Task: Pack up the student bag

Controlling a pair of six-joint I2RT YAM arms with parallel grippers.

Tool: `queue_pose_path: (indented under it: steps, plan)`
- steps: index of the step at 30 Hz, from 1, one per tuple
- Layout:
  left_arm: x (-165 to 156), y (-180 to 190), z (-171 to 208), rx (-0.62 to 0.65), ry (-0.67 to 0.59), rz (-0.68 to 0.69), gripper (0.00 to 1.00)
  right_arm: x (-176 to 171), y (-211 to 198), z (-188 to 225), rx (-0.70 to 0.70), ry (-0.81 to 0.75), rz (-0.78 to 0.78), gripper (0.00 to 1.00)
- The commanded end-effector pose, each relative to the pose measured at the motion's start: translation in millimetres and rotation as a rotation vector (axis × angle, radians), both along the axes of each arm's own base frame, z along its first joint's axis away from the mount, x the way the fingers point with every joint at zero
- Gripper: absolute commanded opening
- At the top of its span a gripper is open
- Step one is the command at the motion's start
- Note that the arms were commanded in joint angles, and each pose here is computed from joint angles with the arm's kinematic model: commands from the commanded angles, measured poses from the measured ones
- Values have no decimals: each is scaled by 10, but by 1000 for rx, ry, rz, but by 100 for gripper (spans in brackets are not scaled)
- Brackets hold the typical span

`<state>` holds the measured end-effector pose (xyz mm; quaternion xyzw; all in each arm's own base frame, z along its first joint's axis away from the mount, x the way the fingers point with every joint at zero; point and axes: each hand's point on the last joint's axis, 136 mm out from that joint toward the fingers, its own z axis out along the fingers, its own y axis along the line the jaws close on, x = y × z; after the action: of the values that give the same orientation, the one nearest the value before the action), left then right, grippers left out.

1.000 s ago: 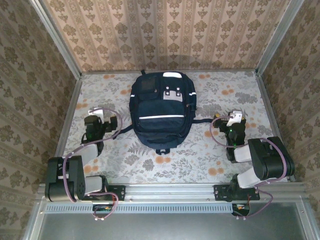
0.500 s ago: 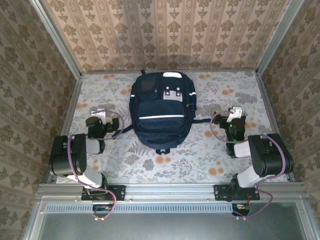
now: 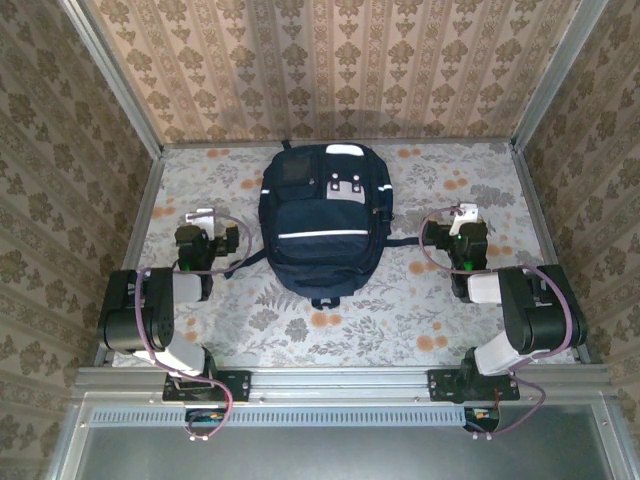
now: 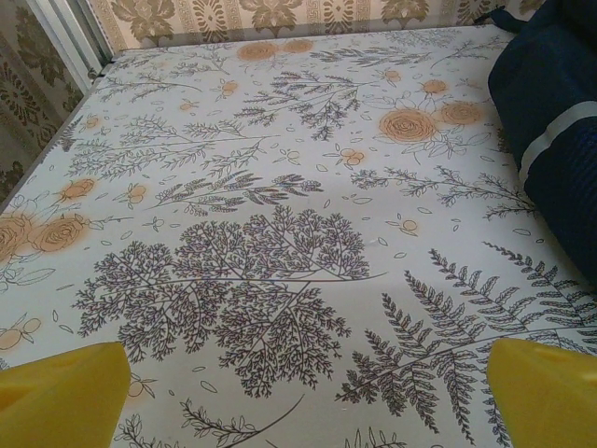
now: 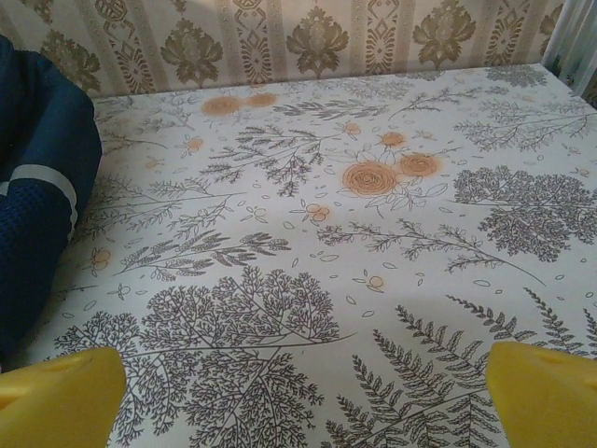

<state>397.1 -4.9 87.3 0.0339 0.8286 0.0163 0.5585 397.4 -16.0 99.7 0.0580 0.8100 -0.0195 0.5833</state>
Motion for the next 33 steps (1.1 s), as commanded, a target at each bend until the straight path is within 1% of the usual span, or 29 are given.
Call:
queue_pose_path:
  steps: [1, 33]
  plan:
    - [20, 5, 62, 27, -14, -1, 100, 1, 50, -7, -20, 5, 25, 100]
    - [18, -1, 53, 29, -12, -3, 100, 12, 70, -4, -29, 9, 33, 100]
